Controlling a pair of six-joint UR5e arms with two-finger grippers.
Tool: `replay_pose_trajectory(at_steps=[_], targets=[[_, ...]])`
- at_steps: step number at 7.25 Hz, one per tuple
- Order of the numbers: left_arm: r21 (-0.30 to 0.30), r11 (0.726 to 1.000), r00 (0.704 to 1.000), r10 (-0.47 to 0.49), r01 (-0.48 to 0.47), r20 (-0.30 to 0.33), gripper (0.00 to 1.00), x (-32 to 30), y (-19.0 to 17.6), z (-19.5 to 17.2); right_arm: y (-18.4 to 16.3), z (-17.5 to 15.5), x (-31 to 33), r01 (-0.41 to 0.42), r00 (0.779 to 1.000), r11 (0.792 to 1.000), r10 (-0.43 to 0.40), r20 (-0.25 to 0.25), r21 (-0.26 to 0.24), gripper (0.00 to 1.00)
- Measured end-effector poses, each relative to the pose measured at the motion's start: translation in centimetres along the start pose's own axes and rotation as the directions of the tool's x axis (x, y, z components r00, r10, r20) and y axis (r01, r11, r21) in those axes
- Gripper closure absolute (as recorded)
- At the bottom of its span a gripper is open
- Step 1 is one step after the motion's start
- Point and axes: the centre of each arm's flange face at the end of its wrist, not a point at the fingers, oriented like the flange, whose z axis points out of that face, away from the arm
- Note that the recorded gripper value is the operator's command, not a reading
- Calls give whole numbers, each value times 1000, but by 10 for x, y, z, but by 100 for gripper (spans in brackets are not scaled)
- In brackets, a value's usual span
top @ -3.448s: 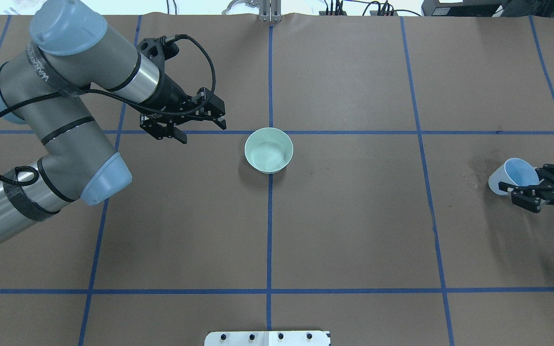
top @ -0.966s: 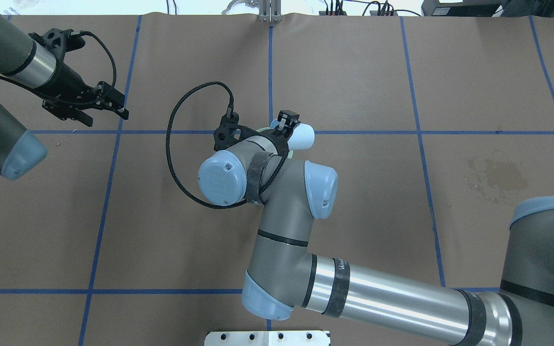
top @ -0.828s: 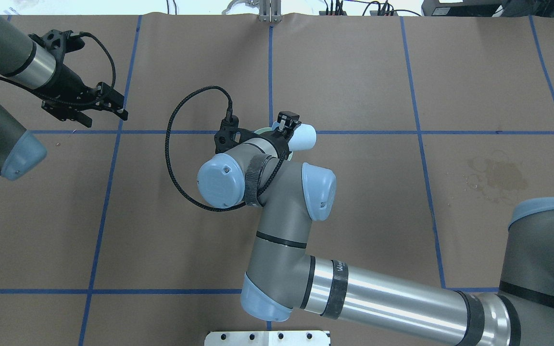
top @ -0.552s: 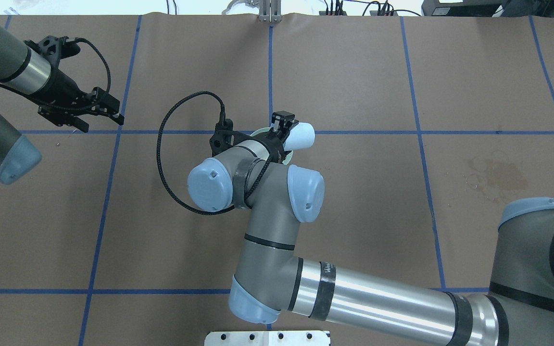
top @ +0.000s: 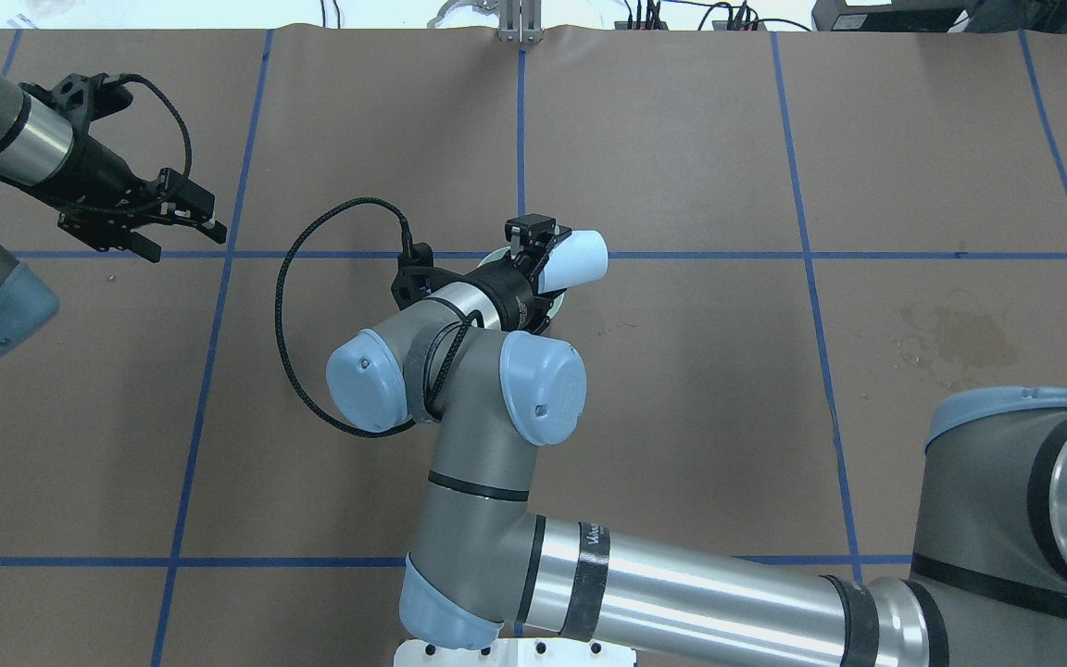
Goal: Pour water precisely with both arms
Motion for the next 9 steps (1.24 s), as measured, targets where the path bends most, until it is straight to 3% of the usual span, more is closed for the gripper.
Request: replay_pose_trajectory(at_steps=[3,6,7,9], targets=[[-4,1000,1000,-8,8,2,0,-5,1,1,3,0,-1,46,998,998,-48,-48,-41,79],[-4,1000,1000,-6,6,3,0,-6,1,1,5,2,-1,53,997,997,-56,-60,-54,79],[-3,1000,1000,-4,4,2,0,-5,2,0,4,0,0,25,998,999,-28,-60,-42,77],[1,1000,1000,3,-3,-3,0,-1,2,-2,-1,-4,3,-96,995,995,97,-35,28,75]])
